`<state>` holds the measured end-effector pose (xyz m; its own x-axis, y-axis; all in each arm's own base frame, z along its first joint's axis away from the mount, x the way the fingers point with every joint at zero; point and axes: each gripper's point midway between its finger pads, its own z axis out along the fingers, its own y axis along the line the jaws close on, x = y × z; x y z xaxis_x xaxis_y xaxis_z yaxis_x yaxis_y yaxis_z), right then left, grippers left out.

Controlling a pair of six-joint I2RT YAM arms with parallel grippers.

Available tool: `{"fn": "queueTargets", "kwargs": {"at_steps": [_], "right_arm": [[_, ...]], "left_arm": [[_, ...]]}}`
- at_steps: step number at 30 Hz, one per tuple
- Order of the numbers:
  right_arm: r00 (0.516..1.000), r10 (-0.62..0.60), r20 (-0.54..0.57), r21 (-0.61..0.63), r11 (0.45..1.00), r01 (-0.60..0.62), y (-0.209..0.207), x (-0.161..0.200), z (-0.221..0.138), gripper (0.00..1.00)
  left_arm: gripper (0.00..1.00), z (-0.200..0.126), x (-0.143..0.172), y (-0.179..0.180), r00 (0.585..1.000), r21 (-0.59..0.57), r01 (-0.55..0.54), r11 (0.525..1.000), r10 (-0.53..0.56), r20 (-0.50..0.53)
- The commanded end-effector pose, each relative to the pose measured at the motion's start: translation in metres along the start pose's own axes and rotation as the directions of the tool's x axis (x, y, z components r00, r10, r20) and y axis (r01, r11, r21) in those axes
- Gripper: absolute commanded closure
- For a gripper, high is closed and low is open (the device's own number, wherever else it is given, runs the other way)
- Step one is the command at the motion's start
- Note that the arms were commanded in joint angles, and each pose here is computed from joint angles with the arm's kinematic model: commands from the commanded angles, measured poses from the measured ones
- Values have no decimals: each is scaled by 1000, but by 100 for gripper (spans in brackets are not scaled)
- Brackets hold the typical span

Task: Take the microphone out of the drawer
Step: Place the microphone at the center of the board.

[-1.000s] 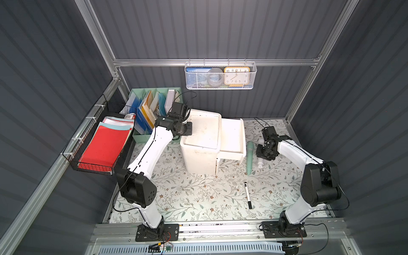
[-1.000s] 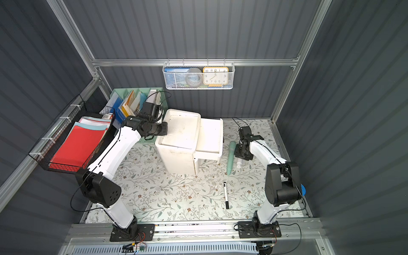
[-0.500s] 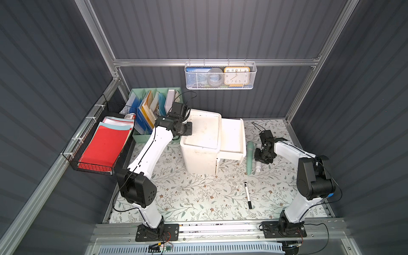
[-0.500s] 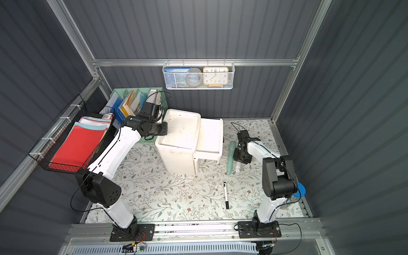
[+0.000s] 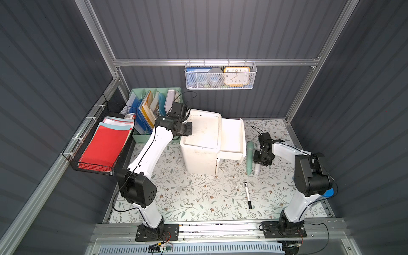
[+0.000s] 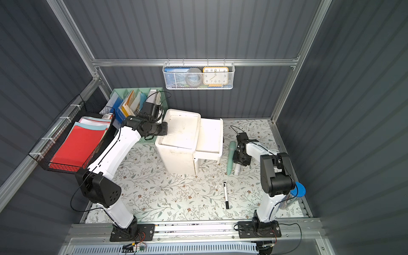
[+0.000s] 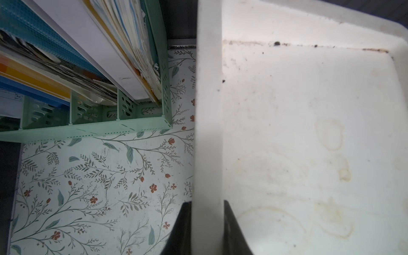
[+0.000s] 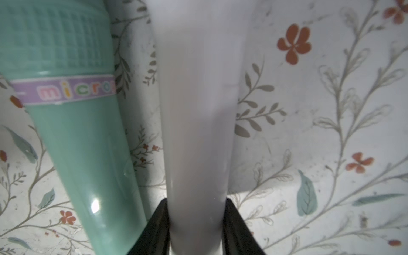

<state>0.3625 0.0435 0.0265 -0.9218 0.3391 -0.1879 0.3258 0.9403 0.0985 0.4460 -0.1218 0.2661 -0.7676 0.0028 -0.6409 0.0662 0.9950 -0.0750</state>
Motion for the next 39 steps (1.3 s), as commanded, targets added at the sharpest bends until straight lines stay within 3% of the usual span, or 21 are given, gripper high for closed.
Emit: {"fn": "queueTargets", "kwargs": {"at_steps": [1,5,12,21,24,27,33,39], "right_arm": [[996,30,-83,24,999,-28,-9,21,10,75],[997,29,-72,12,1000,-28,-7,19,5,64],[1000,22,-3,-3,1000,-22,-2,3,-22,52],[990,20,140,-34,999,-15,2,-30,-81,52],[982,41,183,-111,994,-20,10,-40,-103,59],[971,69,229,-225,974,-16,24,-48,-126,74],[963,68,261,-463,884,63,63,-52,-164,100],[975,49,218,-602,793,94,89,-46,-177,100]], "left_arm": [[95,-6,-36,-3,986,55,109,992,-115,123],[95,-6,-36,-3,986,56,112,992,-118,122],[95,-7,-35,-3,985,54,113,992,-118,123],[95,-9,-35,-2,985,52,115,992,-120,126],[96,-9,-34,-1,985,49,113,992,-119,125],[96,-10,-33,-1,985,47,112,993,-118,127],[96,-11,-33,-1,985,49,110,993,-116,128],[96,-10,-32,-2,985,55,109,992,-116,126]]}}
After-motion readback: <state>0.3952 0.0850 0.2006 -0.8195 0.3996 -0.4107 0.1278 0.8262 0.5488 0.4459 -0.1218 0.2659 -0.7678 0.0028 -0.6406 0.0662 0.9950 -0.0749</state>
